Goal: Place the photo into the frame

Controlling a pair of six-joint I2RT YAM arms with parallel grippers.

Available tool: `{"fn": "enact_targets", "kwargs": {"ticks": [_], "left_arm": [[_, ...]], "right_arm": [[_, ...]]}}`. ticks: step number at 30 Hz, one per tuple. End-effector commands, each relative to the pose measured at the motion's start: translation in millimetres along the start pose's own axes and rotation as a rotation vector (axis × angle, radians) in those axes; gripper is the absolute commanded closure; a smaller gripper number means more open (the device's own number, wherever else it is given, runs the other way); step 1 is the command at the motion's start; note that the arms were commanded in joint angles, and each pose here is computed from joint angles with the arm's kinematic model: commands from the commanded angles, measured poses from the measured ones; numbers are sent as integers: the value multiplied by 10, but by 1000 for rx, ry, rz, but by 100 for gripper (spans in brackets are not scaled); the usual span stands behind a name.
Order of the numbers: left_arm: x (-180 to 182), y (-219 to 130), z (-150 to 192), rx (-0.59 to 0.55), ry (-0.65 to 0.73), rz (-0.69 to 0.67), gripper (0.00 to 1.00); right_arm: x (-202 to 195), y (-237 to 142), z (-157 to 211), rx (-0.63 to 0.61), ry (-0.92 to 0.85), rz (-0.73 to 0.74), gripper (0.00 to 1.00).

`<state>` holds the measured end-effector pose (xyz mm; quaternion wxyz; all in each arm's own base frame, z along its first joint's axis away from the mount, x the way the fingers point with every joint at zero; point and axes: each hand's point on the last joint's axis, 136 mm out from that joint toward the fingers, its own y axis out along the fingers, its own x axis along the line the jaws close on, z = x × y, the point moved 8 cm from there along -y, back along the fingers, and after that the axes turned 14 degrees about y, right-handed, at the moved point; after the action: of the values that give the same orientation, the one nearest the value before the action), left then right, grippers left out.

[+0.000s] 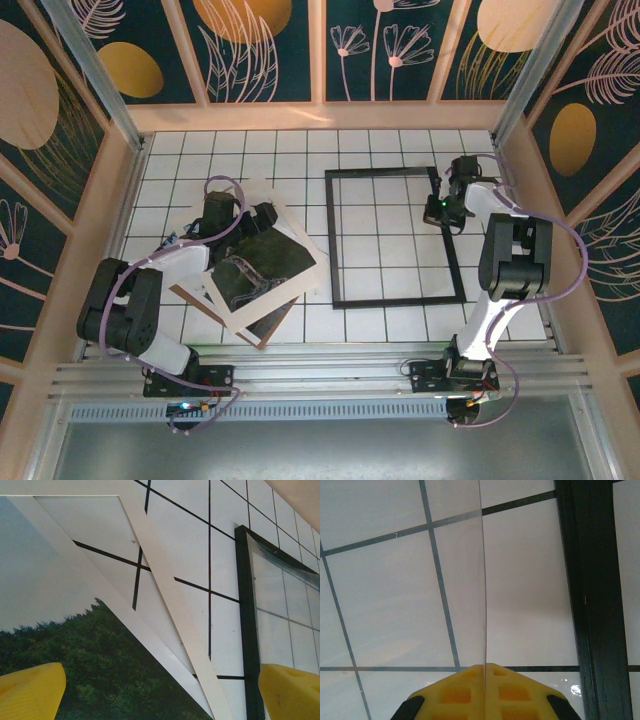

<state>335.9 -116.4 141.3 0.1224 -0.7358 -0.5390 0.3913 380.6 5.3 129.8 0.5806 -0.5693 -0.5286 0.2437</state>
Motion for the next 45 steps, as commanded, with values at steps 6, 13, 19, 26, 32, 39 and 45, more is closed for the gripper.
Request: {"fn": "enact_targets", "kwargs": {"ticks": [6, 13, 19, 26, 32, 39, 45], "left_arm": [[-35, 2, -22, -6, 26, 8, 1], [-55, 2, -27, -4, 23, 22, 1], [-72, 1, -47, -9, 23, 27, 1], [-72, 7, -48, -8, 19, 27, 1], [-71, 8, -47, -8, 19, 25, 2], [-67, 17, -26, -3, 24, 23, 2], [-64, 7, -20, -4, 24, 22, 1]], "right_arm": [[-27, -38, -79, -23, 5, 49, 99], [-65, -54, -89, -29, 9, 57, 99], [-82, -50, -103, -31, 9, 64, 99], [-82, -57, -116, -33, -4, 66, 99], [-93, -52, -111, -29, -9, 73, 99], [-92, -50, -108, -28, -8, 72, 99], [-91, -61, -120, -32, -8, 79, 99]]}}
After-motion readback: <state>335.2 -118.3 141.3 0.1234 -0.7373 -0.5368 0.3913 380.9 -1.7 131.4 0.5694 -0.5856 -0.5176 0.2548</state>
